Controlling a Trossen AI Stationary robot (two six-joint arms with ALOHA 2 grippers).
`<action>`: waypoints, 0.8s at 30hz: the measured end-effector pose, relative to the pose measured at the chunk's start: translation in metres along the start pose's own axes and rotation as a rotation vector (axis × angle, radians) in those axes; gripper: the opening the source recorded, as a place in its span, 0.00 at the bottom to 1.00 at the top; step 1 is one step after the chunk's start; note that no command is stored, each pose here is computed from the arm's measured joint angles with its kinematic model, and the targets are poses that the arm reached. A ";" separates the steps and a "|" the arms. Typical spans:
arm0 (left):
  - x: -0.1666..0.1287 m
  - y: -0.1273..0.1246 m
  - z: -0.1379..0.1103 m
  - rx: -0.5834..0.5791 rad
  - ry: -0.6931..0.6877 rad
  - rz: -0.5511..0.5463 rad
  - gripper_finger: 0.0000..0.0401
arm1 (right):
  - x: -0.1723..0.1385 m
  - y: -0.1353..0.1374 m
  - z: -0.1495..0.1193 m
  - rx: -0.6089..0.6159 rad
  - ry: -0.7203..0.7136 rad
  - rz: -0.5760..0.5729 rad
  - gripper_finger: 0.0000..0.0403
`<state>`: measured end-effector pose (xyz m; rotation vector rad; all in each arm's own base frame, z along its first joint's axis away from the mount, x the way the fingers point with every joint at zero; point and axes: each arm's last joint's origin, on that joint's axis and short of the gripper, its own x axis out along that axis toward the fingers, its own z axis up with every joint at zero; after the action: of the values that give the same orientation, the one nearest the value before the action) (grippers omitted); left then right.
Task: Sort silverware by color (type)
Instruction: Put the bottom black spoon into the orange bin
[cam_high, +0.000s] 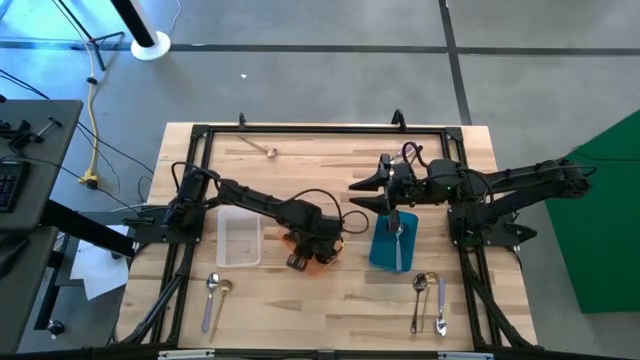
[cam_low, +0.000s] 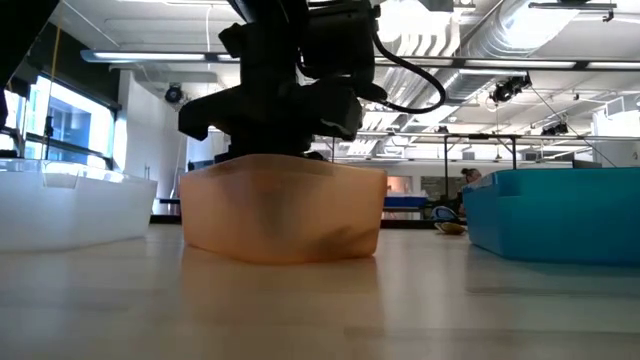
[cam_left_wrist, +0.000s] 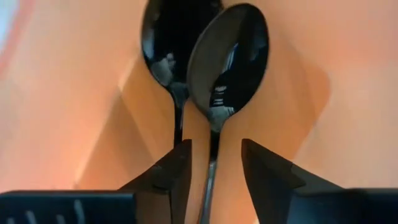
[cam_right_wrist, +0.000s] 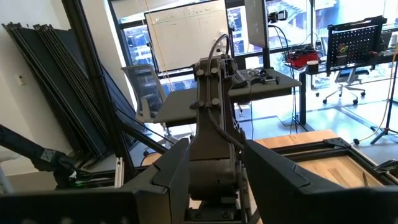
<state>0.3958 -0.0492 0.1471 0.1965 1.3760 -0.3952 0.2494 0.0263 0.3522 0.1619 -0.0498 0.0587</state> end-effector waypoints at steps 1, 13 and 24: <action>-0.002 0.001 -0.001 -0.003 0.001 0.001 0.34 | 0.000 0.000 0.000 0.000 0.000 0.000 0.34; -0.055 0.003 -0.008 -0.060 0.061 -0.010 0.35 | 0.000 0.000 0.000 -0.008 -0.001 0.000 0.34; -0.192 -0.001 -0.069 -0.311 -0.510 0.140 0.34 | 0.000 0.000 0.000 -0.009 -0.004 -0.002 0.34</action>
<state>0.3052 0.0051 0.3213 -0.0648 0.8973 -0.0972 0.2494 0.0261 0.3524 0.1535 -0.0542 0.0565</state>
